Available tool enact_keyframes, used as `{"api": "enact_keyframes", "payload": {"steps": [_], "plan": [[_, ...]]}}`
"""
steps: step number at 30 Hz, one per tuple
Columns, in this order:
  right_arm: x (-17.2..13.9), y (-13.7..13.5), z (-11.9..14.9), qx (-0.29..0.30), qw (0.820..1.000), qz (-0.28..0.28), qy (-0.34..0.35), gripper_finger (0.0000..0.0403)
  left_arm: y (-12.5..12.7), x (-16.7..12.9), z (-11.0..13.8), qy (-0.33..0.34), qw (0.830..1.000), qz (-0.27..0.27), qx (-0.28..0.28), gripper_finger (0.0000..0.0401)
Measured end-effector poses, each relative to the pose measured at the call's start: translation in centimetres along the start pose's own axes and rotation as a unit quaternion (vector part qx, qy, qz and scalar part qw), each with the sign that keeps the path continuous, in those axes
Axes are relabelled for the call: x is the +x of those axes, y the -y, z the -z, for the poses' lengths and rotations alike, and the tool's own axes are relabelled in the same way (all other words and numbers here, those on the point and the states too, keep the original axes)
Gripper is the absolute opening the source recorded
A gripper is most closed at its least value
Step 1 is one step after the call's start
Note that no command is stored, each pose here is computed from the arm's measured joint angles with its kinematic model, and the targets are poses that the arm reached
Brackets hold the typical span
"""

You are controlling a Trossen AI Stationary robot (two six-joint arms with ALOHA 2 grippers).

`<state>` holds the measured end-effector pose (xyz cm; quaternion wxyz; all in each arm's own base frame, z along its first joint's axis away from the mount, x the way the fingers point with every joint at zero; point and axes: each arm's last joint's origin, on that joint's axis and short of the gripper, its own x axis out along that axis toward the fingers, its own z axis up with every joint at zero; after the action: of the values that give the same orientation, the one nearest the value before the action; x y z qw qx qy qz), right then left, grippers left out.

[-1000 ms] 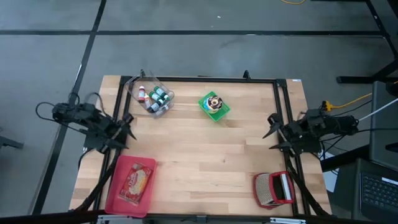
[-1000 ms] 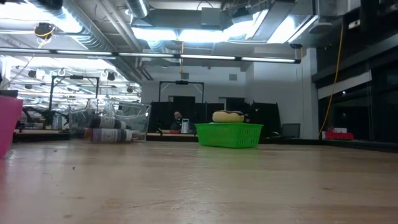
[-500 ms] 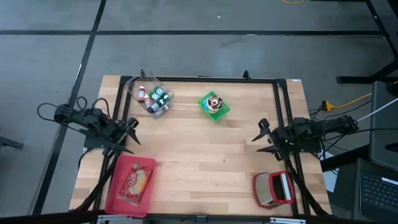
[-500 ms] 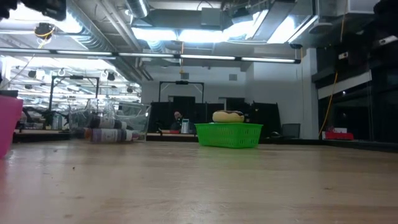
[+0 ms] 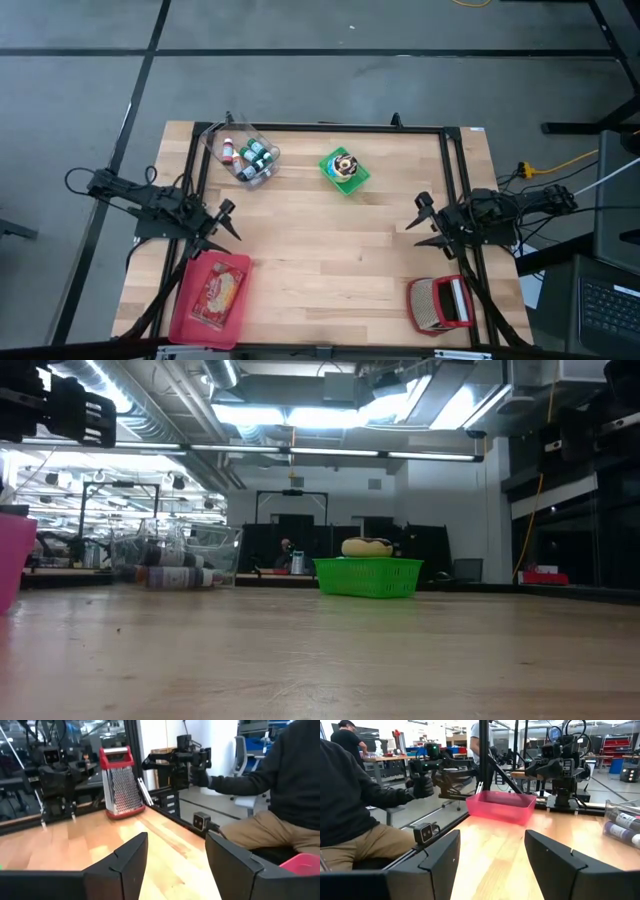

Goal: Pick & Place Food Item
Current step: Return to Home Position

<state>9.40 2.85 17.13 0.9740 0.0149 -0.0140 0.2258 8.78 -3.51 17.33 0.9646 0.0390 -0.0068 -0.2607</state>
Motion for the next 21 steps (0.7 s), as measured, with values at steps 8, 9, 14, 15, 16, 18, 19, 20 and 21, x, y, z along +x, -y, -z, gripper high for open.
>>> {"api": "enact_keyframes", "payload": {"steps": [8, 9, 14, 15, 16, 18, 19, 20, 21], "plan": [[0.1, 0.0, 0.1, 0.007, 1.0, 0.001, -0.008, 0.0226, -0.3, 0.0, 0.2, -0.007, 0.998, -0.058, -0.004, 0.0192], [0.1, 0.0, 0.2, 0.007, 1.0, 0.002, -0.011, 0.0226, -0.5, 0.0, 0.4, -0.011, 0.996, -0.087, -0.004, 0.0192], [0.5, 0.2, 0.8, 0.005, 0.999, 0.006, -0.044, 0.0226, -0.7, 0.2, 0.6, -0.016, 0.994, -0.107, 0.023, 0.0193], [0.6, 0.2, 0.9, 0.007, 0.999, 0.006, -0.051, 0.0226, -0.6, 0.2, 0.6, -0.015, 0.994, -0.105, 0.024, 0.0192], [0.7, 0.2, 1.0, 0.008, 0.998, 0.006, -0.058, 0.0226, -0.6, 0.2, 0.6, -0.016, 0.994, -0.105, 0.024, 0.0192], [0.8, 0.2, 1.2, 0.01, 0.997, 0.007, -0.071, 0.0226, -0.7, 0.2, 0.6, -0.017, 0.994, -0.109, 0.027, 0.0192], [0.9, 0.3, 1.4, 0.011, 0.997, 0.007, -0.078, 0.0226, -0.7, 0.2, 0.6, -0.018, 0.993, -0.109, 0.031, 0.0193], [0.9, 0.3, 1.5, 0.013, 0.996, 0.007, -0.084, 0.0226, -0.7, 0.2, 0.6, -0.02, 0.993, -0.108, 0.036, 0.0193], [1.0, 0.3, 1.6, 0.014, 0.996, 0.007, -0.09, 0.0226, -0.7, 0.2, 0.7, -0.022, 0.993, -0.108, 0.041, 0.0193]]}}
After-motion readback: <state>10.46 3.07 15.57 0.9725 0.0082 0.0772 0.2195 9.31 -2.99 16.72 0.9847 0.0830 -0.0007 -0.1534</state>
